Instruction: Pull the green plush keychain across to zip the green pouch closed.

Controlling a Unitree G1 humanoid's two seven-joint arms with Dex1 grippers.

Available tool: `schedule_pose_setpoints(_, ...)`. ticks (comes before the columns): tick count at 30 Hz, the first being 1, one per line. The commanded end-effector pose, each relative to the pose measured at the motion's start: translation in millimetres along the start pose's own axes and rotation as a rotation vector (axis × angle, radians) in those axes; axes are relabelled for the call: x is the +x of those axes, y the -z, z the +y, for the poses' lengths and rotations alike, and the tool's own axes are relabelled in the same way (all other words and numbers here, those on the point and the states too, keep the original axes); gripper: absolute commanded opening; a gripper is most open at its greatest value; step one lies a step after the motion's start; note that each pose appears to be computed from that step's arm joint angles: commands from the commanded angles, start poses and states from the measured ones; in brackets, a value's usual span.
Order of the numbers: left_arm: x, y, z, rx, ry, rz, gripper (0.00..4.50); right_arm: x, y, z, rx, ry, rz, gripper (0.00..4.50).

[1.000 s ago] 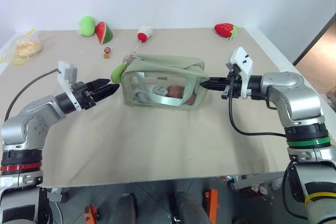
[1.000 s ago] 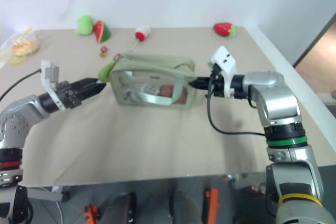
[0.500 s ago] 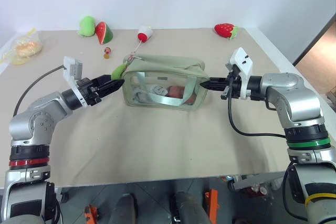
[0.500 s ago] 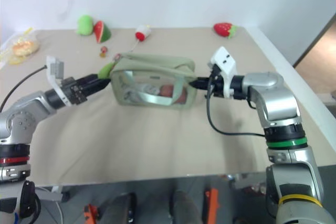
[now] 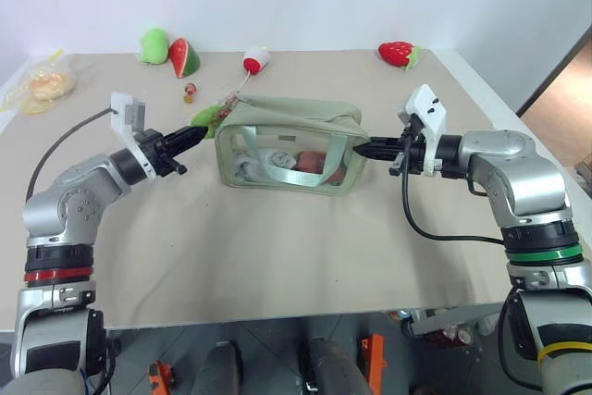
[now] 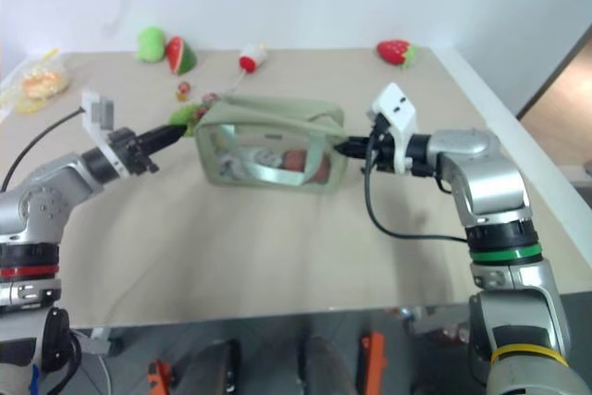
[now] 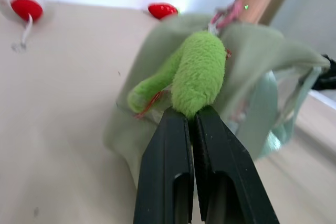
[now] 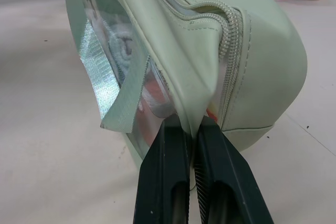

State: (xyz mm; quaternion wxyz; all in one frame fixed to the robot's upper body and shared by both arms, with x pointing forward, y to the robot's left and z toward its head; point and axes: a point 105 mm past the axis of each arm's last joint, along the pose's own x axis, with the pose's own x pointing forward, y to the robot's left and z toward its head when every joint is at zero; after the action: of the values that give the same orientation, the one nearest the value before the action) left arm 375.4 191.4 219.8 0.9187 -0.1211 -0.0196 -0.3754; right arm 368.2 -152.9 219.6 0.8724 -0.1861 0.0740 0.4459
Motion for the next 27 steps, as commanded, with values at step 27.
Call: schedule_pose_setpoints(27, 71.9, -33.5, -72.5, 0.423, 0.289, -0.095, 1.66, -9.7, -2.5, -5.2, -0.010, 0.059, -0.018, 0.00)
